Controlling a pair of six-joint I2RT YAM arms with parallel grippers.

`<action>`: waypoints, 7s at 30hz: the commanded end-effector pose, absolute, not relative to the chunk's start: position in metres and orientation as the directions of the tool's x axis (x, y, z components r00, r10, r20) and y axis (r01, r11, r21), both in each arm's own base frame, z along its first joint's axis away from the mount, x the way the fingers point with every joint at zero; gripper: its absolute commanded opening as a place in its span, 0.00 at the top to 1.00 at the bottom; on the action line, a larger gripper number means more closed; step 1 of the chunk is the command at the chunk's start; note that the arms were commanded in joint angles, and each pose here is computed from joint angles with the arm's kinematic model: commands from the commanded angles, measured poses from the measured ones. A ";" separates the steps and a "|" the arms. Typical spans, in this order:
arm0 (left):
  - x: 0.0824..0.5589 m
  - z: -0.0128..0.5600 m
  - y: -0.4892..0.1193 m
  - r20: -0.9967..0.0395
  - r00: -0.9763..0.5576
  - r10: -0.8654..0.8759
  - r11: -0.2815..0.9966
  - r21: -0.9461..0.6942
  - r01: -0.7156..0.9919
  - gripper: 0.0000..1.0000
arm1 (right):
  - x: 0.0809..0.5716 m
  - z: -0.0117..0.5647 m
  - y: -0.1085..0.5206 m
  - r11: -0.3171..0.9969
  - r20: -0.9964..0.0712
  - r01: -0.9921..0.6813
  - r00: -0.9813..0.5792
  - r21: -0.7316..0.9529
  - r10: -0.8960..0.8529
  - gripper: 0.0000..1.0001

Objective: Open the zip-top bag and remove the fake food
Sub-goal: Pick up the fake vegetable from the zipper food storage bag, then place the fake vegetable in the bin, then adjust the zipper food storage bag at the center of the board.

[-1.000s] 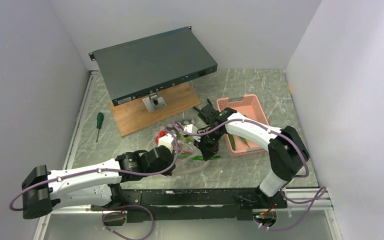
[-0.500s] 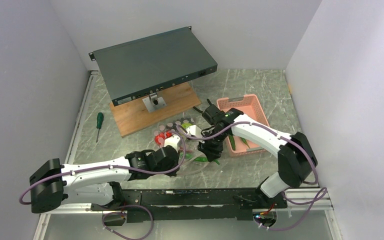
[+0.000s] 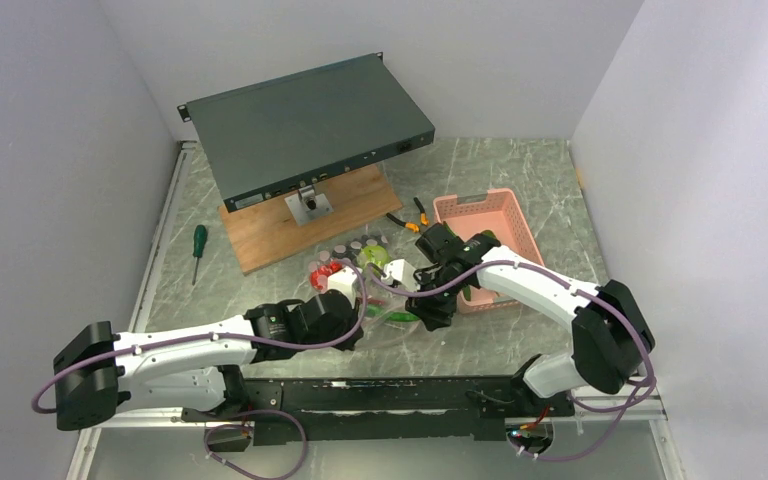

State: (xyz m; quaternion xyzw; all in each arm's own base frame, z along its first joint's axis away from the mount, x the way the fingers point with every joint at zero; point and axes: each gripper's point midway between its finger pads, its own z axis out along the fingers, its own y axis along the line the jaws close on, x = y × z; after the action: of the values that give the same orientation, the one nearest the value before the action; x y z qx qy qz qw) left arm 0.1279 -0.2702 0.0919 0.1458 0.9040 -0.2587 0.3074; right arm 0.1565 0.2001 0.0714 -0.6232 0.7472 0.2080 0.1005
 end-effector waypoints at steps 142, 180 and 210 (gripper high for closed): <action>0.143 0.194 -0.339 -0.697 -0.676 -0.240 0.554 -0.670 0.494 1.00 | 0.182 0.170 0.198 0.157 -0.928 -0.978 -0.181 0.136 -0.327 0.62; 0.161 0.136 -0.201 -0.772 -0.581 -0.260 0.792 -0.514 0.329 0.00 | 0.216 0.084 0.242 0.006 -0.815 -0.999 0.022 -0.031 -0.579 0.58; 0.295 0.119 -0.216 -0.756 -0.552 -0.351 0.769 -0.569 0.290 0.00 | 0.215 0.075 0.238 -0.053 -0.786 -0.989 0.145 -0.142 -0.601 0.57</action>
State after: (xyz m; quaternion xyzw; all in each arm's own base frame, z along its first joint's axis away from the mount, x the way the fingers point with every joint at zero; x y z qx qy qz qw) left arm 0.2670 -0.2008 0.0826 -0.0303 0.8501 -0.3075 0.4265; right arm 0.2128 0.2327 0.0654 -0.6616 0.6138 0.2814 0.3261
